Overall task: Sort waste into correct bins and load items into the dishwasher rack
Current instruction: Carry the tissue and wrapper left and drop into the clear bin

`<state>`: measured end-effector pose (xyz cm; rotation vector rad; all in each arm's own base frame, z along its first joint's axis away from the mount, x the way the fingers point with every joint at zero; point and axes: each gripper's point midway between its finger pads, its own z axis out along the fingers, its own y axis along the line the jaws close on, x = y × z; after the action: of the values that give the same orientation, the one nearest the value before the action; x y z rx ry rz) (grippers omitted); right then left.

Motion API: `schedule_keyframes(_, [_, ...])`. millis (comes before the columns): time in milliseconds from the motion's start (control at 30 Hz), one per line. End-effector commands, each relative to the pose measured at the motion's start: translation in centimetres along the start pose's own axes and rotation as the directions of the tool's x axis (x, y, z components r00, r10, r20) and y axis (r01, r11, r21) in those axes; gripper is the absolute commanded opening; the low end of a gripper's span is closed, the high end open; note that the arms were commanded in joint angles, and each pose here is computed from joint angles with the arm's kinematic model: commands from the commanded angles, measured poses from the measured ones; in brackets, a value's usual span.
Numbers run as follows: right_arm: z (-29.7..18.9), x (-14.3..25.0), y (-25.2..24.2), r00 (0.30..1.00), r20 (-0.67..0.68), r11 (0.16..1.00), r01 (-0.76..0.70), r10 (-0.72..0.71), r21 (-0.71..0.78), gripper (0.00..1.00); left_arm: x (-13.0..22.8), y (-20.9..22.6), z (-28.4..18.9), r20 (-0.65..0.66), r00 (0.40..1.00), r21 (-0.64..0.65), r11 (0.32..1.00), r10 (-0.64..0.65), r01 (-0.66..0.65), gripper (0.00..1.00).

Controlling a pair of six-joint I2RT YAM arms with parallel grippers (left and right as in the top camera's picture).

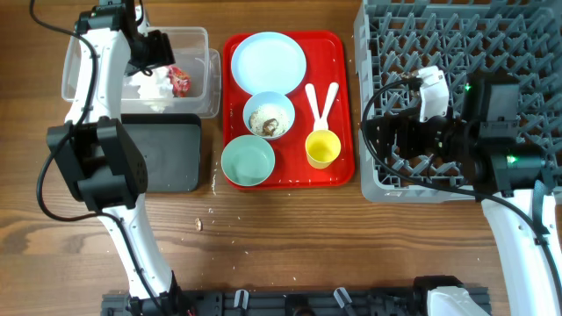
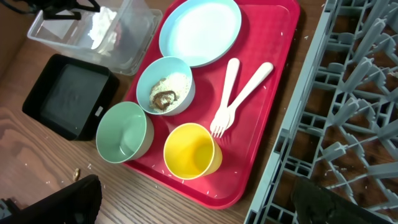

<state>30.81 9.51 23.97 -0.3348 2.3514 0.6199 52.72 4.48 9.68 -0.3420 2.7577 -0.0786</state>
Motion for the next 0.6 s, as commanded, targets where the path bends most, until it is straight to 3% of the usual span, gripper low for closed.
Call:
schedule_keyframes(0, [-0.2,-0.8,0.1,1.000,0.018,1.000,0.007,-0.007,0.006,1.00,-2.0,-2.7,-5.4,0.103,0.994,0.107,0.994,0.024,-0.035,0.75])
schedule_keyframes(133, [-0.2,-0.8,0.1,1.000,0.018,1.000,0.007,-0.007,0.006,1.00,-0.7,-6.1,-10.2,0.111,0.993,0.249,0.965,0.050,-0.077,0.70])
schedule_keyframes(233, [-0.2,-0.9,0.1,1.000,0.018,1.000,0.007,-0.007,0.006,1.00,2.6,-9.0,-13.2,0.034,0.995,0.337,0.937,0.090,-0.097,0.67])
schedule_keyframes(433, [-0.3,-1.0,0.1,1.000,0.022,1.000,0.009,-0.009,0.006,1.00,10.4,-13.5,-13.6,-0.194,0.958,0.353,0.926,0.212,-0.133,0.64])
schedule_keyframes(567, [-0.3,-1.0,0.1,1.000,0.022,1.000,0.009,-0.009,0.006,1.00,14.5,-17.9,-12.8,-0.241,0.912,0.385,0.895,0.333,-0.225,0.63])
